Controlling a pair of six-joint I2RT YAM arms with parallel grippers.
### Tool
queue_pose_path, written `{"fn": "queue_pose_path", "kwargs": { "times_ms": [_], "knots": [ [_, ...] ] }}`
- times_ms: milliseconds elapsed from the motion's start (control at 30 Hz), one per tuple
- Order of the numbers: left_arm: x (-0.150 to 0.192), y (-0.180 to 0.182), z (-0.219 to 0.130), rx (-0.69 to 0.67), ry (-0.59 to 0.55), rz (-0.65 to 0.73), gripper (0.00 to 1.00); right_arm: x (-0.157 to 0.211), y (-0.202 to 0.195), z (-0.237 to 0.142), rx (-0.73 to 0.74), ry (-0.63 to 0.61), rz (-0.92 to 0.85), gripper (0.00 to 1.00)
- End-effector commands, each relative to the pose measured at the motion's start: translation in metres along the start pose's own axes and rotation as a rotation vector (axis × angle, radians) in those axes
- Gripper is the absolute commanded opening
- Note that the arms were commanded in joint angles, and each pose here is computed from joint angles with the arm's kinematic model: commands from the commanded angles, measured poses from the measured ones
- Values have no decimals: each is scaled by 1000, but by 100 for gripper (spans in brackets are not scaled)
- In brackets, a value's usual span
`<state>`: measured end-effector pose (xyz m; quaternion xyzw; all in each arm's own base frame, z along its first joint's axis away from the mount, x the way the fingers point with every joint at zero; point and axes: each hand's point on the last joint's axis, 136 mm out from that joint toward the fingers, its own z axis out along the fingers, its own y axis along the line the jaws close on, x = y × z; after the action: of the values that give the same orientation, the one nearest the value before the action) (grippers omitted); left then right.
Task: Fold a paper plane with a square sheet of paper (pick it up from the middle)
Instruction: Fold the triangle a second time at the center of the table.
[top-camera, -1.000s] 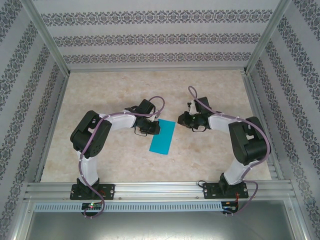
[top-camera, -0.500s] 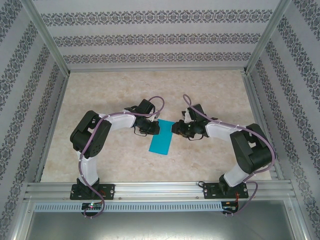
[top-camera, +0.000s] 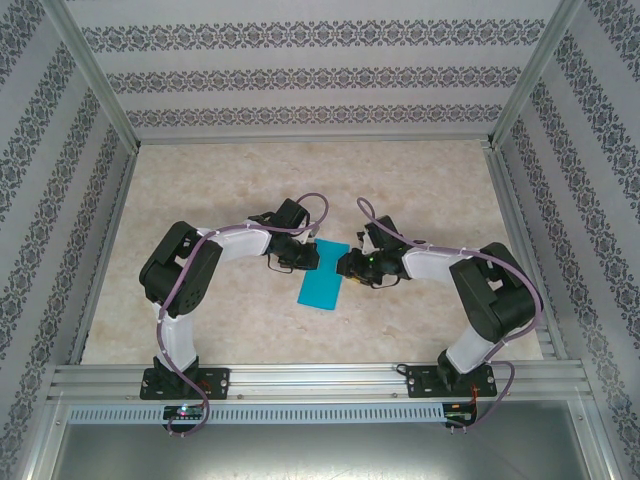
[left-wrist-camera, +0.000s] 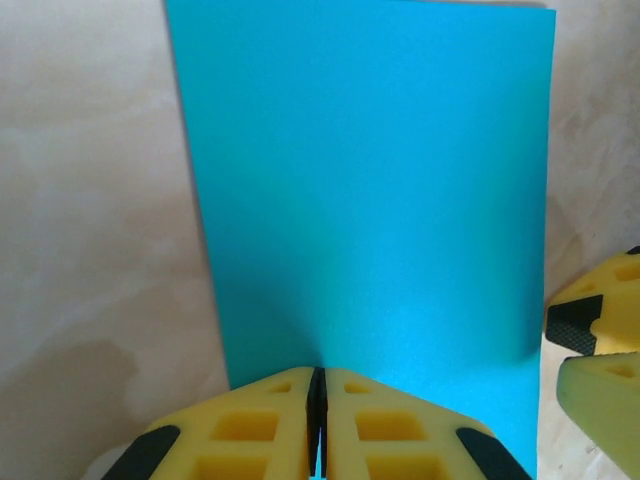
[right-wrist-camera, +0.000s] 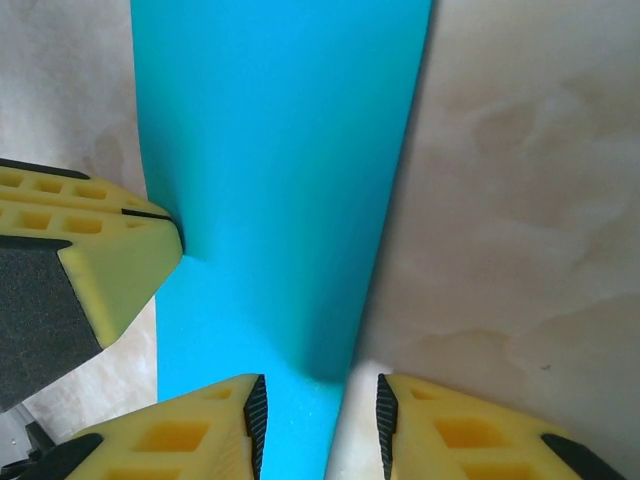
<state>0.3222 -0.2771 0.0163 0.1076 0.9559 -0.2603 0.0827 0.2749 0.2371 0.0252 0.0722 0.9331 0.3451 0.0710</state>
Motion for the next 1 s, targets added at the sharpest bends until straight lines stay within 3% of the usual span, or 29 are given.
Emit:
{"fn": "queue_pose_path", "kwargs": {
  "times_ms": [0,733,967],
  "knots": [
    [53,42,11,-125,177,-88,14,2,5,6,-22,0,7,36],
    [51,36,12,-92,167,-93,14,7,32,11,-184,-7,93,35],
    [37,24,-2,-70,125,-75,16,8,32,11,-204,-10,98,25]
  ]
}}
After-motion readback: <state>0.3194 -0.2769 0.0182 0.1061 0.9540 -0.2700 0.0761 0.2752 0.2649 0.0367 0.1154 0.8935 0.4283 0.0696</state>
